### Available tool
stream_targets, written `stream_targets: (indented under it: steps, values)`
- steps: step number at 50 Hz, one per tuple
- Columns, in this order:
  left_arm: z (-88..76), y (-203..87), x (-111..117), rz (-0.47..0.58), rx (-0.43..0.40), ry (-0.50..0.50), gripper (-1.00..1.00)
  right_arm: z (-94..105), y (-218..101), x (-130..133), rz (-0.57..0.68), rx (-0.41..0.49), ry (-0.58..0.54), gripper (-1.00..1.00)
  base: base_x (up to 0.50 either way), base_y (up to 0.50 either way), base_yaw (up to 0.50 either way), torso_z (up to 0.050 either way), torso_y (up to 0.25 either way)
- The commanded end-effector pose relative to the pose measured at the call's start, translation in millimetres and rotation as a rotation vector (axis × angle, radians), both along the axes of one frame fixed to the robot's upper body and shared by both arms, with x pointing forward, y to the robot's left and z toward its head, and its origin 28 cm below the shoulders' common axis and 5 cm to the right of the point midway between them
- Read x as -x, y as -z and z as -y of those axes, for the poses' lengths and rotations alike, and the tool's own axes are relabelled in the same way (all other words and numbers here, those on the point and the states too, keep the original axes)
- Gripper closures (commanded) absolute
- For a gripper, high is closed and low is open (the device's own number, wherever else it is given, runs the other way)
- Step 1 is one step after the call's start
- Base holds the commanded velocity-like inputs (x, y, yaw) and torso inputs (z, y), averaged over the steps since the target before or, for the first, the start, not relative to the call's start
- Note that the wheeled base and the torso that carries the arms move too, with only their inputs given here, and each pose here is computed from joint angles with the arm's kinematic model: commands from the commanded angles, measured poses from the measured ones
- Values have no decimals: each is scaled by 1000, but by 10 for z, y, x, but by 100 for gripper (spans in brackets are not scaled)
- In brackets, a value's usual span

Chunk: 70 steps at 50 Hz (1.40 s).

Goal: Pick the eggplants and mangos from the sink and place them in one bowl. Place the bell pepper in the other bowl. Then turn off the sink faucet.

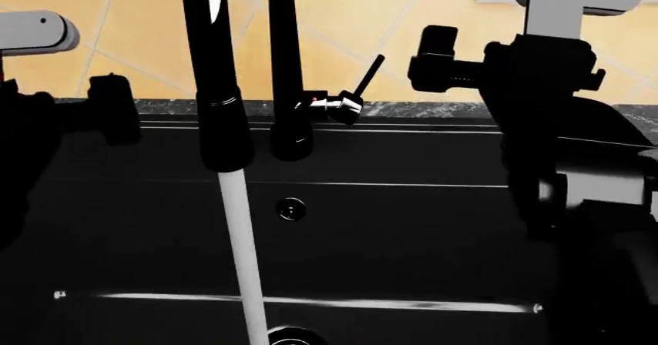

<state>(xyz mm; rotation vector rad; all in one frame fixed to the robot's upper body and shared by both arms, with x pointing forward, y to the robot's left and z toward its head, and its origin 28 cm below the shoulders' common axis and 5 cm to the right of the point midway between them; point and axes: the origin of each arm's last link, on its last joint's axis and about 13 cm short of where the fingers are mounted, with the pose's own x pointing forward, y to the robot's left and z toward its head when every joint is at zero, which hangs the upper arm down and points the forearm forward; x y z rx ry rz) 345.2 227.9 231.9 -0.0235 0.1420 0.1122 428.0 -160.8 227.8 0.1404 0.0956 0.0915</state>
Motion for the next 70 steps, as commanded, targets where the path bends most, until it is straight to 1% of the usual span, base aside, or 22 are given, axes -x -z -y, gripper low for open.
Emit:
stream_targets:
  steps: [1,3,7,9,10,17,25,27,35,41,42,44,46,49,50,52,57,58,65,70]
  values:
    - [-10,18,-77,-17,-29,-16,-100,-104,135,-23,-41,-20,-33,-100,0,0,0,0,0]
    - [11,22,-72,-19,-34,-4,-100,-95,125,-25,-37,-21,-29,-100,0,0,0,0,0]
    - [-55,-11,-82,-20,-25,-5,-100,-73,86,-32,-19,-13,-16,-100,0,0,0,2,-188]
    - [-54,-22,-81,-19,-23,-6,-100,-68,83,-30,-31,-3,-7,-100,0,0,0,5,-234]
    - [-47,-21,-81,-19,-25,-4,-100,-70,83,-30,-30,-15,-6,-100,0,0,0,5,-234]
    - [-65,-40,-91,-17,-16,-4,-100,-84,29,-41,-12,-23,-18,-100,0,0,0,5,-204]
    - [-64,-84,-72,6,-17,-5,-100,-117,-119,-60,11,7,-39,-100,0,0,0,10,-147]
    - [-76,-115,-74,14,-7,-9,-100,-123,-164,-65,25,3,-42,-100,0,0,0,14,-162]
    - [-106,-214,-100,34,-19,-4,-100,-177,-258,-82,64,1,-62,-100,0,0,0,14,-149]
    - [-126,-261,-111,44,-19,-10,-100,-184,-301,-86,71,36,-82,-100,0,0,0,15,-135]
    - [-124,-267,-112,44,-15,-11,-100,-181,-298,-85,69,30,-82,-100,0,0,0,15,-133]
    - [-119,-263,-107,42,-14,-11,-100,-165,-292,-85,75,21,-56,-100,0,0,0,14,-61]
    - [-119,-257,-108,27,2,-18,-100,-147,-263,-79,59,28,-55,-100,0,0,0,3,0]
    - [-122,-252,-108,23,1,-19,-100,-135,-245,-77,55,37,-58,-100,0,0,0,0,0]
    - [-120,-249,-107,21,0,-16,-100,-131,-249,-82,76,56,-62,-100,0,0,0,0,0]
    - [-106,-256,-105,28,-6,-9,-100,-125,-237,-76,52,74,-46,-100,0,0,0,0,0]
    - [-101,-268,-121,24,-6,-13,-100,-135,-218,-80,67,74,-60,-100,84,0,0,0,0]
    - [-96,-286,-118,43,-8,-11,-100,-133,-209,-80,65,69,-59,-100,152,0,0,0,0]
    - [-95,-270,-130,30,-9,-13,-100,-145,-214,-82,67,82,-62,-100,160,0,0,0,0]
    - [-110,-247,-126,25,-11,-16,-100,-154,-231,-84,70,73,-61,-100,132,0,0,0,0]
